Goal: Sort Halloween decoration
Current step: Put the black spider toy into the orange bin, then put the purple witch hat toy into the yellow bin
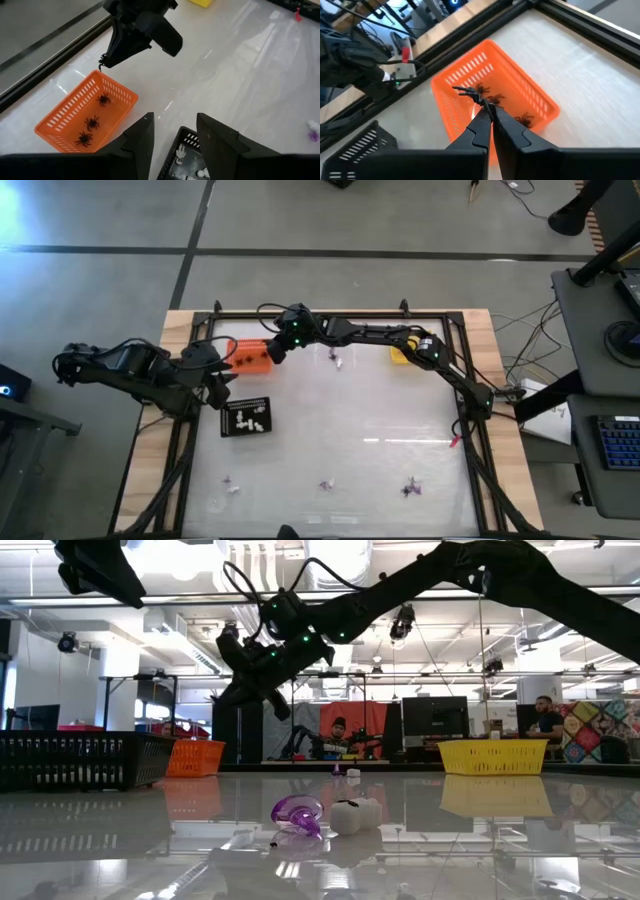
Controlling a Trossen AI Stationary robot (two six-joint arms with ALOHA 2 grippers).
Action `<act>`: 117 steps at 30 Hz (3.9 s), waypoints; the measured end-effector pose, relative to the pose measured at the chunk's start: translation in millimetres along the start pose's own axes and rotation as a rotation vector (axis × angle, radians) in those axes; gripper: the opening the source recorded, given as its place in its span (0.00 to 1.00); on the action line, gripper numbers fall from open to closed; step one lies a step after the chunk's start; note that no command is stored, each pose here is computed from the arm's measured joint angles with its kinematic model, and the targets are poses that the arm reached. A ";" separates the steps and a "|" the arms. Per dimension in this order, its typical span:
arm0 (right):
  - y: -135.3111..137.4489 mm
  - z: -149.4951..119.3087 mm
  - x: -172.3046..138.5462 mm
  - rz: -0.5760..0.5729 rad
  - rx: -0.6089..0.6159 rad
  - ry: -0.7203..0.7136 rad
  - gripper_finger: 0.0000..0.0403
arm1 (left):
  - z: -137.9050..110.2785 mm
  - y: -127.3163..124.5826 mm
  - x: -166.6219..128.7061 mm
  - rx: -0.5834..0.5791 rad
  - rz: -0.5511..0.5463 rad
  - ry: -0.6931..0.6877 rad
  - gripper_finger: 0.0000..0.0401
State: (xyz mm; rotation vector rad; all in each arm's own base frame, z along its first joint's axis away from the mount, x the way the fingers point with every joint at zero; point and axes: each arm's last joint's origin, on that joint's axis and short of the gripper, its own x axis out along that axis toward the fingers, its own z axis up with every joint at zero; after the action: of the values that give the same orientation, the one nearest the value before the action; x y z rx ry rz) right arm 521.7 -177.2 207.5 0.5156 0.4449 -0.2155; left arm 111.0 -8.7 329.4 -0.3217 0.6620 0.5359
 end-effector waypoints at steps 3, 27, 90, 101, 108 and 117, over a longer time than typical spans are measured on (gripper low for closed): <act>-0.7 0.1 0.8 0.012 -0.009 -0.003 0.02 | 0.1 0.0 0.0 -0.010 0.000 -0.001 0.32; -11.8 -18.6 18.0 0.151 -0.033 0.098 0.03 | 0.5 -11.9 14.1 0.009 0.013 0.070 0.32; -87.4 -25.9 -69.4 -0.409 0.247 0.704 0.21 | 4.0 -18.6 13.6 0.122 -0.122 0.077 0.32; -96.5 -31.8 -68.3 -0.501 0.205 0.693 0.21 | 7.0 -20.9 13.5 0.107 -0.142 0.047 0.32; -97.7 -32.2 -69.5 -0.506 0.207 0.702 0.21 | 7.1 -21.1 13.8 0.110 -0.141 0.048 0.32; -98.4 -35.7 -69.2 -0.511 0.216 0.715 0.21 | 7.0 -21.0 13.8 0.110 -0.141 0.048 0.32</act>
State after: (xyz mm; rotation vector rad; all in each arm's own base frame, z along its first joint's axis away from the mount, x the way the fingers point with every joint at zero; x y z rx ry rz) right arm 417.7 -236.3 169.7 0.6806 1.2644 -0.5792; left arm 135.5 -17.8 328.1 -0.2757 0.7068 0.3569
